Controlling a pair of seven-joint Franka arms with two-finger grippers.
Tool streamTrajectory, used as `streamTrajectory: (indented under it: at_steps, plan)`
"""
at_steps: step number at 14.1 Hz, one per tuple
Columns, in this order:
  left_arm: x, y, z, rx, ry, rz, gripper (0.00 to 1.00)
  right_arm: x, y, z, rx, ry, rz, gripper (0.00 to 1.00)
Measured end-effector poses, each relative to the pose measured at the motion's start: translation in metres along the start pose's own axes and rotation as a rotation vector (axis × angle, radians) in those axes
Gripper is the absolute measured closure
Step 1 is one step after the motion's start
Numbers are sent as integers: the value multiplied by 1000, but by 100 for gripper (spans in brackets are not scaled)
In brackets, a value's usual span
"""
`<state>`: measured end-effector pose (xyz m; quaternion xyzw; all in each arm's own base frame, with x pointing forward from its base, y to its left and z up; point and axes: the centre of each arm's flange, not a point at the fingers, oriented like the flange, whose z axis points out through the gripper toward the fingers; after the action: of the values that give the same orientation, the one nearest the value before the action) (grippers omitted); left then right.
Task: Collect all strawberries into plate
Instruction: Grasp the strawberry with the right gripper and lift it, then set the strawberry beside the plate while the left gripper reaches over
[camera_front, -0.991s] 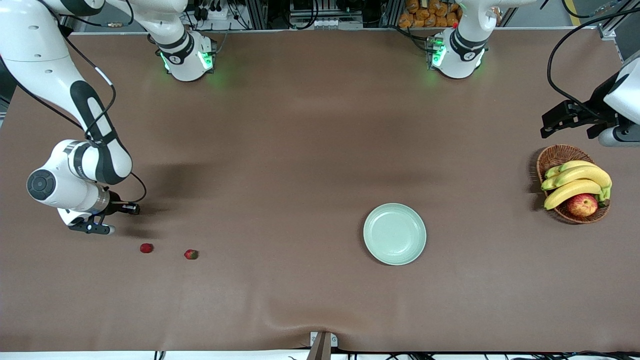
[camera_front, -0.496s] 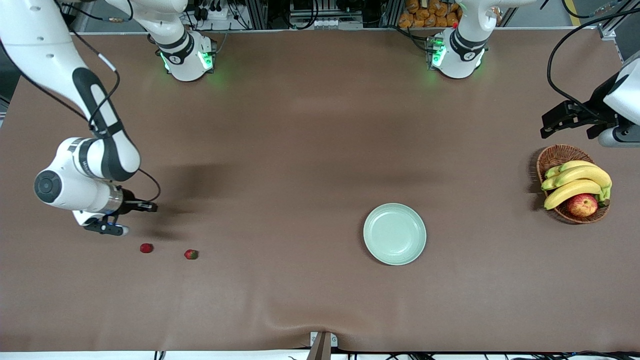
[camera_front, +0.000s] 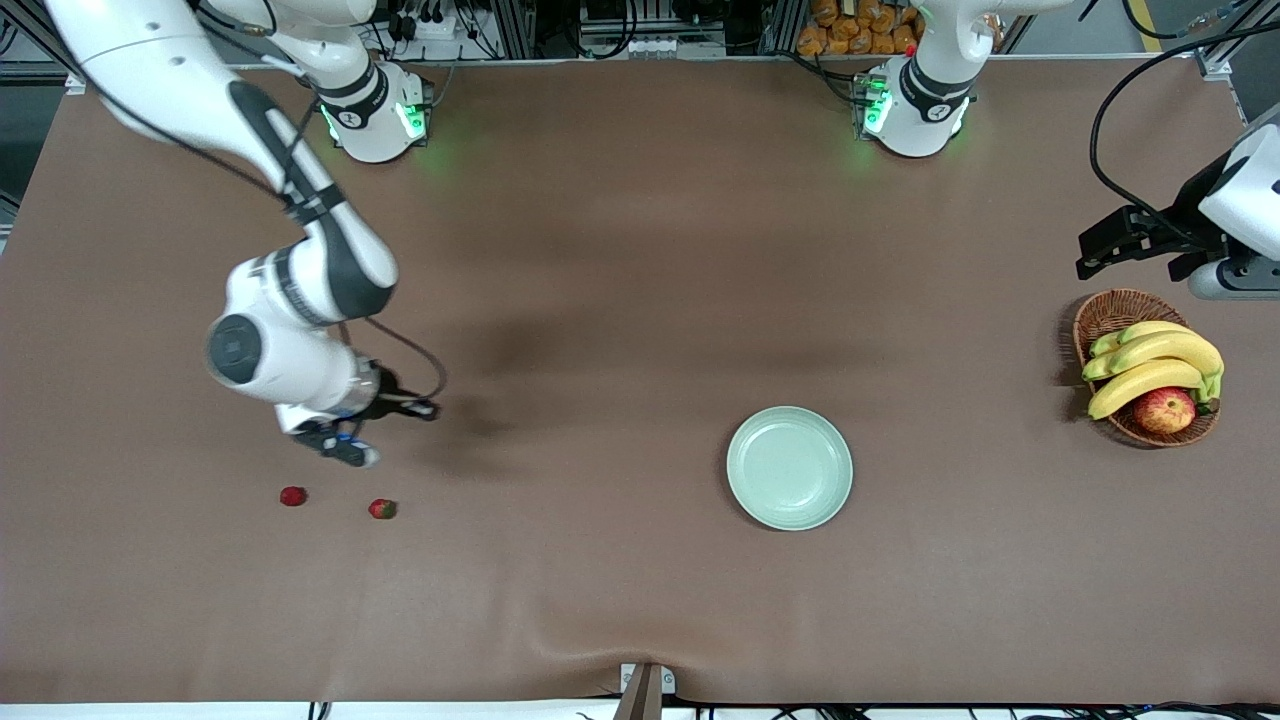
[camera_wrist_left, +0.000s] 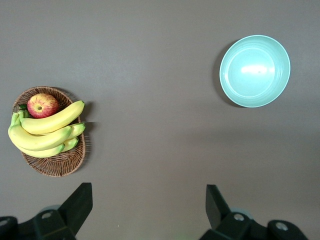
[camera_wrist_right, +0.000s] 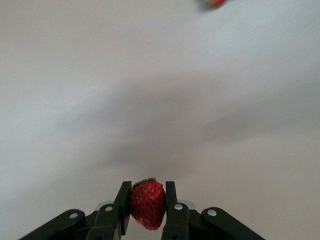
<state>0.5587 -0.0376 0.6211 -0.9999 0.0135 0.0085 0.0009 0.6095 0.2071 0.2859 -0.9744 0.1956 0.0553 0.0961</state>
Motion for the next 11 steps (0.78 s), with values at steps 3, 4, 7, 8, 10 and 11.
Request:
streamTrajectory:
  at_steps: [3, 4, 7, 8, 10, 11]
  plan:
    - [2, 0, 4, 0, -7, 1, 0, -49, -84, 7, 32, 4, 47, 69]
    - [3, 1, 5, 0, -9, 1, 0, -60, -106, 13, 46, 1, 63, 69]
    - [3, 0, 6, 0, -10, 1, 0, -91, -162, 40, 107, 1, 102, 69]
    - [3, 0, 6, 0, -11, 1, 0, -101, -176, 54, 131, 6, 102, 69]
    - [5, 2, 10, -11, -20, 1, 0, -115, -191, 85, 155, 27, 92, 69]
    - [7, 4, 15, -32, -29, 1, 0, -119, -195, 99, 158, 40, 97, 69]
